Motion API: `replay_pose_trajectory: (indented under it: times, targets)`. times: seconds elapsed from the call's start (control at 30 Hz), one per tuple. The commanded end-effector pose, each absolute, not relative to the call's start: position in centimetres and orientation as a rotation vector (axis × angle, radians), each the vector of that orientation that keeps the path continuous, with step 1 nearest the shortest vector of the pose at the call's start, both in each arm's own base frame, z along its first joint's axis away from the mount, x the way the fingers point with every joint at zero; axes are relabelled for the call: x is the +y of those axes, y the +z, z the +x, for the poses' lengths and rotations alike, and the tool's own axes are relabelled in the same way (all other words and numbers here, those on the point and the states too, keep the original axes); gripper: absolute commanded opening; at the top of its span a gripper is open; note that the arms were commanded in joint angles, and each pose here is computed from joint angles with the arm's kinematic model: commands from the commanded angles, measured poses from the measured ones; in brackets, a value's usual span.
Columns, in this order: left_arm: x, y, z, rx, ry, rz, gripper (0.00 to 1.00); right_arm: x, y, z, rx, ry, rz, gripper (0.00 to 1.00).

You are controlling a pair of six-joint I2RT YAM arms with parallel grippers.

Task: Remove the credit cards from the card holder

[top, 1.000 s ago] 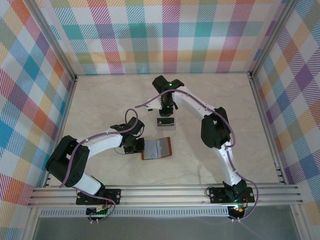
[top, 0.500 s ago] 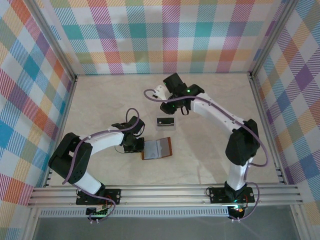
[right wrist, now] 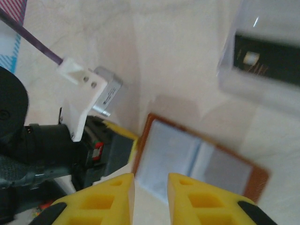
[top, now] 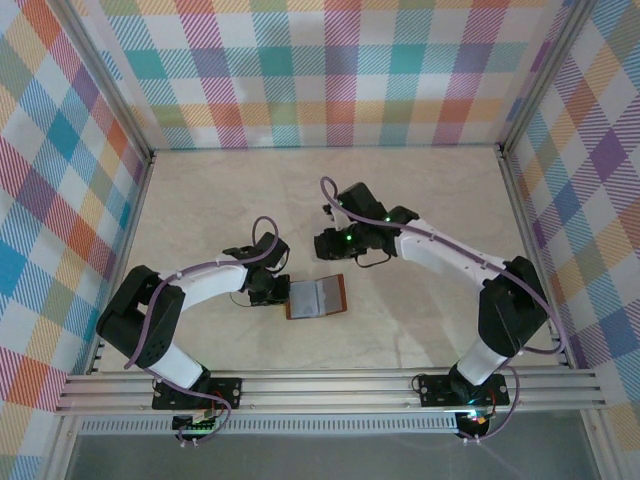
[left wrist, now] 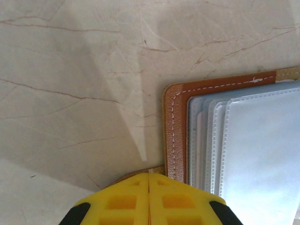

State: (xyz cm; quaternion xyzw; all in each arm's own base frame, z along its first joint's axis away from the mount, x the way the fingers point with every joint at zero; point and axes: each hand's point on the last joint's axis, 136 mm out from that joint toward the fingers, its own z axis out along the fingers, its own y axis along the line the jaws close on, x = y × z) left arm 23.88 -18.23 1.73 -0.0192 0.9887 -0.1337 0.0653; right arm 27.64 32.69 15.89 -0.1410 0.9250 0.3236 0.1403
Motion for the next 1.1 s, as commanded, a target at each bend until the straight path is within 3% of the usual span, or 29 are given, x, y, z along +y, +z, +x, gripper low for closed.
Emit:
replay_pose_trajectory:
  times: [0.0,0.47,1.07]
  targets:
    - [-17.9,0.7,22.8,3.019,-0.424,-0.075,0.08,34.7,15.5,26.0,2.771,1.176,-0.219,0.25]
    - [-17.9,0.4,22.1,3.018,-0.470,-0.093,0.07,38.9,7.8,23.4,2.978,1.231,-0.190,0.19]
    - [-17.7,0.3,21.8,3.022,-0.479,-0.093,0.07,39.7,3.2,22.6,3.103,1.115,-0.189,0.19]
